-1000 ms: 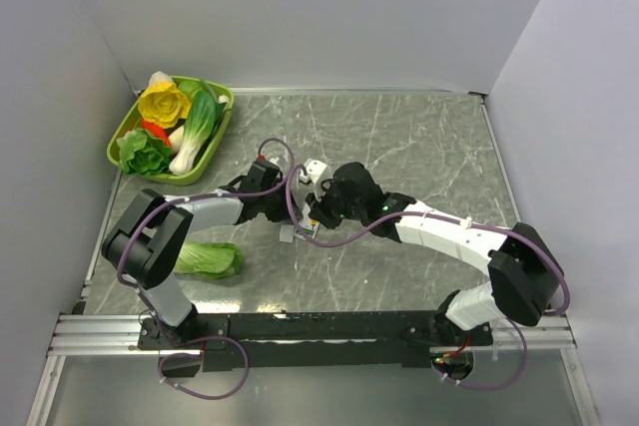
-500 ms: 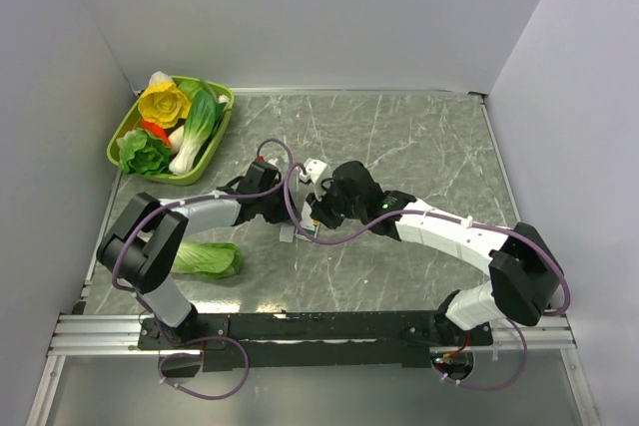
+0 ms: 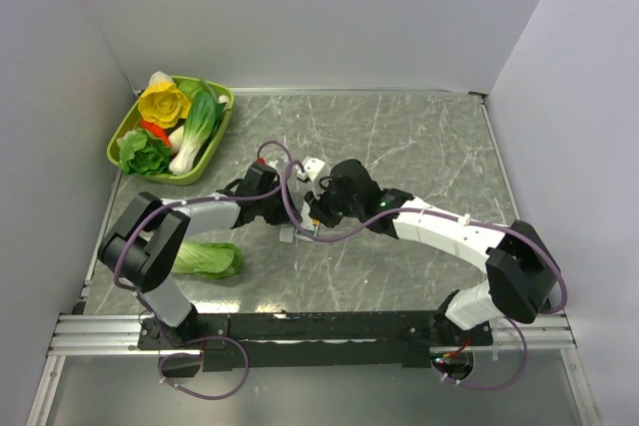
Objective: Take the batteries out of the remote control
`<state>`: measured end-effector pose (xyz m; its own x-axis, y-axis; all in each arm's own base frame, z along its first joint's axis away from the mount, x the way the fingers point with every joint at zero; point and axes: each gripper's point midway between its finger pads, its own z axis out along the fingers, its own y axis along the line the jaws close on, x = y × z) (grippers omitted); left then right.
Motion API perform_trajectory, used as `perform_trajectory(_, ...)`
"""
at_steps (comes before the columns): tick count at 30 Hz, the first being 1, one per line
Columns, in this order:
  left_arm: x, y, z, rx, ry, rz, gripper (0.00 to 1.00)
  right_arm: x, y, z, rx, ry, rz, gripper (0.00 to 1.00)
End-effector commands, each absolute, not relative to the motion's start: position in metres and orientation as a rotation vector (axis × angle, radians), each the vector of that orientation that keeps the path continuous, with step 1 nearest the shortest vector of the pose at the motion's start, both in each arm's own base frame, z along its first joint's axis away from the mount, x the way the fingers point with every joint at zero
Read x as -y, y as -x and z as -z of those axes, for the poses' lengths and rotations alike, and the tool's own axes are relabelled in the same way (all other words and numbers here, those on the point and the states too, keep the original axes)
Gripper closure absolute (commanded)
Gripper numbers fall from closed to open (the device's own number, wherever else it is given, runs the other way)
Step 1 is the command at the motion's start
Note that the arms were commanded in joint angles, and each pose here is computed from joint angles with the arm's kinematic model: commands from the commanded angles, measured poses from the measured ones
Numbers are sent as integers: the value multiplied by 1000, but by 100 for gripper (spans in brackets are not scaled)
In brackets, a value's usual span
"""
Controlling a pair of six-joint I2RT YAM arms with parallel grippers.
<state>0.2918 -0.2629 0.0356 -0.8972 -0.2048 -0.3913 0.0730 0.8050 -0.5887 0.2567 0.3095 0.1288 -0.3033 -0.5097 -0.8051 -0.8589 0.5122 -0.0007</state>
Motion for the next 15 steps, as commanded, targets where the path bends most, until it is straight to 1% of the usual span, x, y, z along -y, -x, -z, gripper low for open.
perform_trajectory(1,269,-285,-29,-2569,98,898,80,-304,-253,-106,-2073,1138,-531,100)
perform_trajectory(15,265,-277,-26,-2577,127,910,82,-307,-246,-99,-2069,1132,-568,100)
